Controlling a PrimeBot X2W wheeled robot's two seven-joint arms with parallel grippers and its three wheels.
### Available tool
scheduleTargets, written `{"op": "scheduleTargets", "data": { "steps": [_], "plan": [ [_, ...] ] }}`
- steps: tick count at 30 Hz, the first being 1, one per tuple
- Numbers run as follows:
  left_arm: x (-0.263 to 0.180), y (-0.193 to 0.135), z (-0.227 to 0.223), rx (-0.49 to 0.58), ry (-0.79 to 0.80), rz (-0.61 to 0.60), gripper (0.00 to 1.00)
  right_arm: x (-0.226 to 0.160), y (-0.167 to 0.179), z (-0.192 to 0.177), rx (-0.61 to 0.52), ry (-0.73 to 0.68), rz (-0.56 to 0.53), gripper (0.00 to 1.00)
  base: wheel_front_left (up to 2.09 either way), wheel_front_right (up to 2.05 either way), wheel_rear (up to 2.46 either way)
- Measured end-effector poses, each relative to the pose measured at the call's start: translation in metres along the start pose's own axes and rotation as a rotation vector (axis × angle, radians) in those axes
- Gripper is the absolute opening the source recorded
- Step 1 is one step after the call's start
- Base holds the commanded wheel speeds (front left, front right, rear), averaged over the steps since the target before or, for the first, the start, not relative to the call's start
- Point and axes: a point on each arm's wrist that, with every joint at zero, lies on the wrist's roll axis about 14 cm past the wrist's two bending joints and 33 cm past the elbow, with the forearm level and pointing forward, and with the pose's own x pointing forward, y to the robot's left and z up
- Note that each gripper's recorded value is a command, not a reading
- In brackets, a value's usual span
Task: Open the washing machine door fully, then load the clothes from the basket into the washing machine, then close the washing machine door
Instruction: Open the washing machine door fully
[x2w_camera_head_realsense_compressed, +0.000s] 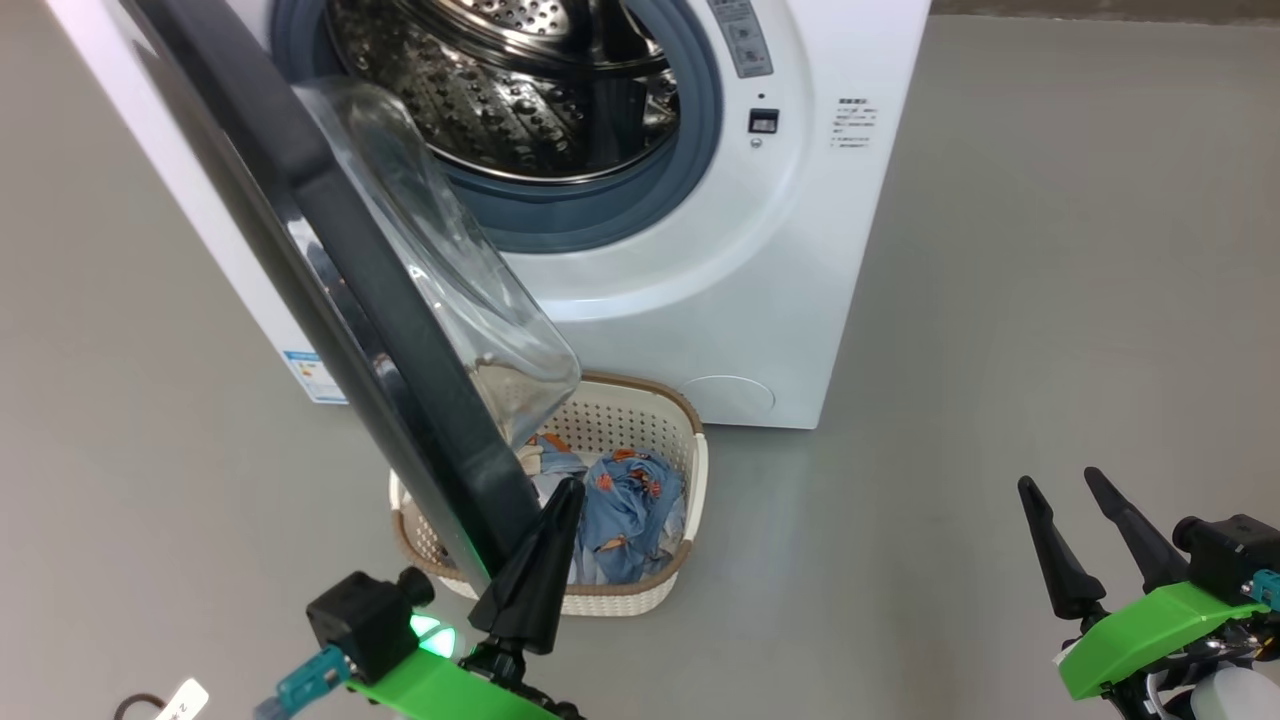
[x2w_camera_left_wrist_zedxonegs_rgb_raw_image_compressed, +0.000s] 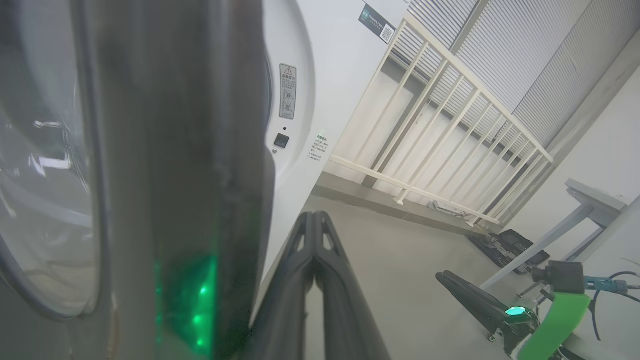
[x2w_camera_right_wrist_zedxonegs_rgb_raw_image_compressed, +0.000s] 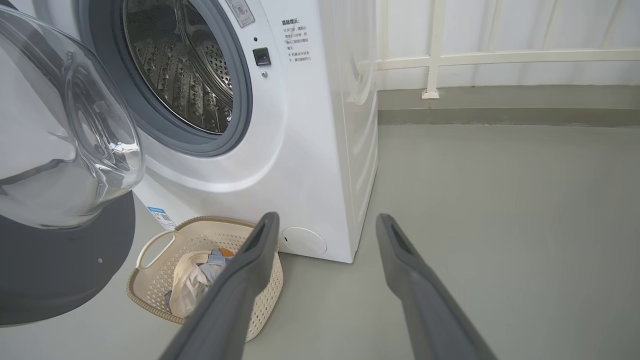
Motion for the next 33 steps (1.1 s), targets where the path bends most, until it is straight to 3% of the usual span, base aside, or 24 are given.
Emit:
{"op": "scheduleTargets", "data": {
  "steps": [17, 33],
  "plan": [
    [-0.036, 0.044, 0.030, 0.078, -0.071, 0.166, 0.00, 0.026, 0.044, -0.009, -0.007, 0.026, 0.134, 1.00, 0.00, 0.00, 0.00],
    [-0.106, 0.113, 0.084, 0.224, -0.171, 0.484, 0.00, 0.050, 0.096, -0.015, -0.008, 0.043, 0.275, 1.00, 0.00, 0.00, 0.00]
  ]
}}
